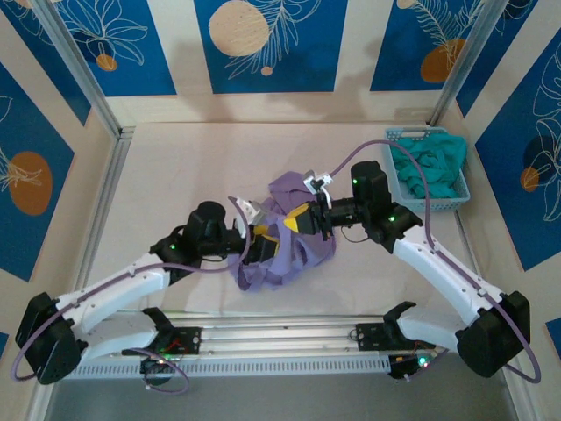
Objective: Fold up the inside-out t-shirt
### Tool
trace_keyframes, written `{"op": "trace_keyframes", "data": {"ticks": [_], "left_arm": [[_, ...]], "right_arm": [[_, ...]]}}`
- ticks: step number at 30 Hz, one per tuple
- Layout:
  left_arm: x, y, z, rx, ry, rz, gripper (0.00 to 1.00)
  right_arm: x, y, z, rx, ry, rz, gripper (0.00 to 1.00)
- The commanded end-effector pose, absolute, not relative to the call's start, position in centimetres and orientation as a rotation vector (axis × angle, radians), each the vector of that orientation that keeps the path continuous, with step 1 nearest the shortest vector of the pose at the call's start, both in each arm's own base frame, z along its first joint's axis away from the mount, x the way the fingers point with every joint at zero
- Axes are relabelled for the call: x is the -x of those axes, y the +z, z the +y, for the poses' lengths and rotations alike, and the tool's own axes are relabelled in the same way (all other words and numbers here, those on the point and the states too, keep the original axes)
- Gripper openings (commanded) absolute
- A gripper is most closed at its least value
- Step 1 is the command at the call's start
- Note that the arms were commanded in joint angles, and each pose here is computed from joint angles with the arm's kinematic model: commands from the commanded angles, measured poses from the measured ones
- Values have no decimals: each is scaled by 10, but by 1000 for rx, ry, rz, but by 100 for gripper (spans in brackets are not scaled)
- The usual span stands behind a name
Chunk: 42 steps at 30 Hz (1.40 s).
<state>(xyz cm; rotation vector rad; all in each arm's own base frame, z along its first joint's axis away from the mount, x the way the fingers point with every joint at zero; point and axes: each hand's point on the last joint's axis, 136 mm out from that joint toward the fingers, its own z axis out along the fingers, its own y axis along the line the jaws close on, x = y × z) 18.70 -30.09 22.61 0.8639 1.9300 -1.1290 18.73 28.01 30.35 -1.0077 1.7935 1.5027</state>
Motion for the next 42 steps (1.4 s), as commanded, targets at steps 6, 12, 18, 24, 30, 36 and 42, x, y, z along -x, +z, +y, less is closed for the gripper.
{"op": "trace_keyframes", "data": {"ticks": [6,12,18,24,30,36,42], "left_arm": [[-157,225,-294,-956,-1137,1899,46],[-166,217,-282,-881,-1025,1958,28],[-183,201,-271,-824,-880,2017,33],[-192,210,-290,-858,-914,1983,34],[-175,243,-304,-872,-1110,1890,0],[-171,262,-321,-768,-1332,1843,0],[-194,237,-363,-672,-1372,1954,0]], "right_arm": [[-187,318,280,1009,1474,1759,0],[-187,318,280,1010,1472,1761,0],[-179,320,280,1049,1508,1731,0],[-165,323,278,1124,1562,1676,0],[-200,292,267,935,1322,1908,2],[-261,224,221,495,824,2314,17],[-268,191,183,301,607,2450,25]]}}
